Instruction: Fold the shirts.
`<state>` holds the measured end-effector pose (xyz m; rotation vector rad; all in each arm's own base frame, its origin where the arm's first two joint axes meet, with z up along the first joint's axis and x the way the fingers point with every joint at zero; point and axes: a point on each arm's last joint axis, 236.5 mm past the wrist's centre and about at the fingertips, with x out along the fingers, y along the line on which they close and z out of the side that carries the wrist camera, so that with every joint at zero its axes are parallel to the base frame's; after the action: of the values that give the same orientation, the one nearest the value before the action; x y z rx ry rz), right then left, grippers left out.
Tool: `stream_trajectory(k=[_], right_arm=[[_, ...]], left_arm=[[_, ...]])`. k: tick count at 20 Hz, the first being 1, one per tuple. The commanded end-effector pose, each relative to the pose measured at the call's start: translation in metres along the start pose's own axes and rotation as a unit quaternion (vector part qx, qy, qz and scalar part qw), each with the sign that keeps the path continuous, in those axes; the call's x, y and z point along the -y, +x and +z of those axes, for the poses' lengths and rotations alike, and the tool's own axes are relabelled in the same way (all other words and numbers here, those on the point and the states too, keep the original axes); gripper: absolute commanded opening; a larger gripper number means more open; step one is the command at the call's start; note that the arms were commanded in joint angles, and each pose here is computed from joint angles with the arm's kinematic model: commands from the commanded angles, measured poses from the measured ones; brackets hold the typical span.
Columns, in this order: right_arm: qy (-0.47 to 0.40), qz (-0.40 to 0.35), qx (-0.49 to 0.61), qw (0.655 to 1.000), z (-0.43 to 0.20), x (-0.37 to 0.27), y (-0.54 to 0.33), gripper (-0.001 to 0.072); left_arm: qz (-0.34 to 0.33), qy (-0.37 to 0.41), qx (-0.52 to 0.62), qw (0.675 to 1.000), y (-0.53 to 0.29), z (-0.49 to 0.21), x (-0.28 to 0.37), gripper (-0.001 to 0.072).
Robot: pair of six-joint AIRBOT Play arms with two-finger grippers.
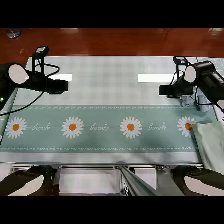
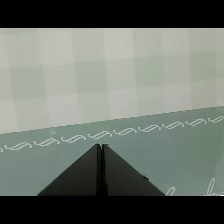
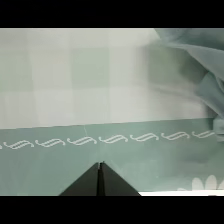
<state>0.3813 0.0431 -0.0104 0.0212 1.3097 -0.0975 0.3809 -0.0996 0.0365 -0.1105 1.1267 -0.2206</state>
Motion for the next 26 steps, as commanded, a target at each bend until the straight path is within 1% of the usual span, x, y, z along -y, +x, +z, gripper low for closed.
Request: stream_trajectory(k=[1,14,16,18,19,20,21,22,24,26], right_arm=[[0.0,0.0,-0.001,1.0,0.0,0.0,0.0,0.0026],[0.002,0.003,0.005,1.0,0.002,-0.002,0.0,0.0027],[0.001,0.008,0.031,0.999,0.015,-0.004,0.0,0.0026],[-0.006,0.009,0.08,0.997,0.038,-0.005,-0.002,0.0032],[-0.018,-0.004,0.111,0.994,0.052,0.001,-0.005,0.0171],[-0.034,-0.03,0.149,0.988,0.07,0.011,-0.01,0.0592],[-0.028,-0.057,0.184,0.981,0.087,0.027,-0.017,0.0625],[0.003,-0.09,0.213,0.973,0.101,0.053,-0.025,0.0625],[0.1,-0.138,0.238,0.956,0.111,0.118,-0.036,0.0625],[0.2,-0.155,0.225,0.941,0.1,0.182,-0.025,0.0625]], left_arm=[[0.0,0.0,0.0,1.0,0.0,0.0,0.0,0.0021],[0.0,0.0,0.002,1.0,0.0,0.001,0.0,0.0021],[0.0,0.0,0.026,1.0,0.001,0.012,0.0,0.0021],[-0.001,0.001,0.059,0.998,-0.001,0.028,0.0,0.0023],[0.001,0.001,0.083,0.997,-0.001,0.04,-0.001,0.0082],[0.009,0.011,0.112,0.994,-0.002,0.054,-0.005,0.0399],[0.02,0.018,0.136,0.99,-0.002,0.066,-0.01,0.0691],[0.035,0.029,0.155,0.987,-0.003,0.076,-0.018,0.0704],[0.064,0.045,0.165,0.983,-0.006,0.083,-0.034,0.0703],[0.076,0.032,0.166,0.983,-0.007,0.084,-0.051,0.0703]])
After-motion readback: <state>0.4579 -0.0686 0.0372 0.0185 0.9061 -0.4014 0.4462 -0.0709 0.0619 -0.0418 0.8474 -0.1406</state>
